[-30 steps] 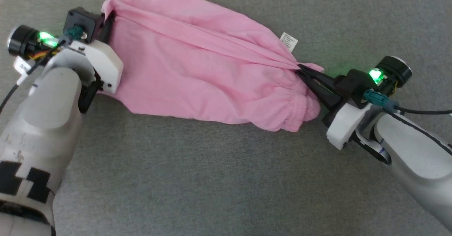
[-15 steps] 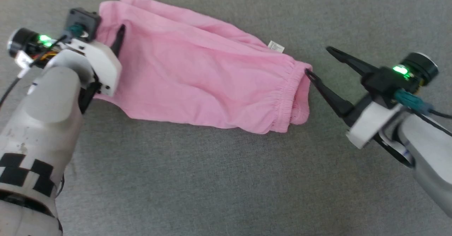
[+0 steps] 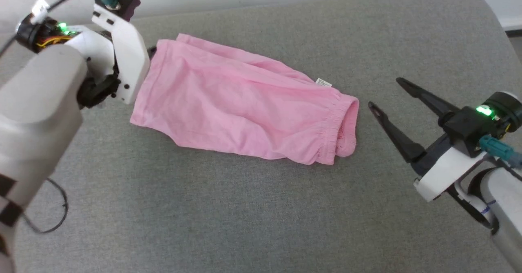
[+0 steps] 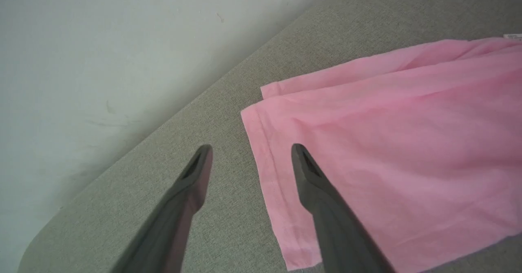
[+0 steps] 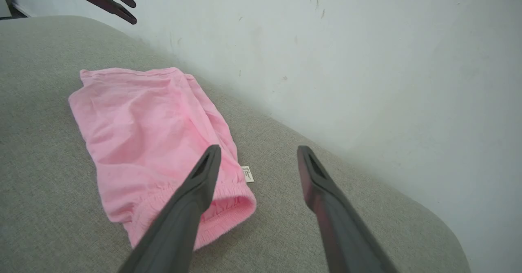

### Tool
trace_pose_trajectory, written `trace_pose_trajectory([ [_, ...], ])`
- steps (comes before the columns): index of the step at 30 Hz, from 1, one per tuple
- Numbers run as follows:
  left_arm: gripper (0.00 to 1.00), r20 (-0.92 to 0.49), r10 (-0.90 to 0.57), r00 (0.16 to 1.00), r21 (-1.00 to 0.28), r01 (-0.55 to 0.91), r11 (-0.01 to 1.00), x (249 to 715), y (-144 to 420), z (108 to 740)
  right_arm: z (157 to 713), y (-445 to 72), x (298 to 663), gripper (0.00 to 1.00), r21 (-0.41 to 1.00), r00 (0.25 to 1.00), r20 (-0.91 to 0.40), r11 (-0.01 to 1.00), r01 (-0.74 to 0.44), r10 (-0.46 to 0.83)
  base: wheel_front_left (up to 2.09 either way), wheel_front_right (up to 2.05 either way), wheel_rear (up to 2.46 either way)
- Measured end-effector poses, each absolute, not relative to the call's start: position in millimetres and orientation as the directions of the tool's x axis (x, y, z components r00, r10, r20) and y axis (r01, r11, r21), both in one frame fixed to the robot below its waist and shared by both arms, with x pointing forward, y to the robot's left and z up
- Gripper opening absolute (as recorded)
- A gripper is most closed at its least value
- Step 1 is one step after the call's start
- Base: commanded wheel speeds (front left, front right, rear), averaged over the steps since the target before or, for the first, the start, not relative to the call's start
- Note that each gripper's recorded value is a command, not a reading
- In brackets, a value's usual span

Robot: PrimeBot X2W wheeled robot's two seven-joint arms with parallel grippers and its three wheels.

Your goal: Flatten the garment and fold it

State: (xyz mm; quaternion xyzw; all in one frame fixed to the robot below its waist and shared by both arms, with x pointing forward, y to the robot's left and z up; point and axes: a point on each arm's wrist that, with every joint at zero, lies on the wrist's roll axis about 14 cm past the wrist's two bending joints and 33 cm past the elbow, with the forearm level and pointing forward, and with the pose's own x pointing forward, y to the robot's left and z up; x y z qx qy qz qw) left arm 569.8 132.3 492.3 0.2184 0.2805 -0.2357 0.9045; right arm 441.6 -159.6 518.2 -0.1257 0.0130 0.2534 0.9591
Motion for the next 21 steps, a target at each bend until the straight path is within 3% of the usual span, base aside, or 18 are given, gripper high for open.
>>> trace_pose_trajectory([
  [9,1.00,-0.856,-0.224,0.467,0.113,0.590,0.799,534.4,149.4,460.8,513.7,-148.4,437.1,1.00,-0.206,0.864,-0.098,0.839,-0.504,0.495,0.00,0.00,0.00],
  [21,1.00,-0.943,-0.178,0.280,0.046,0.642,0.766,523.7,139.0,386.6,487.2,-151.3,445.3,1.00,-0.171,0.867,-0.144,0.850,-0.497,0.478,0.00,0.00,0.00],
])
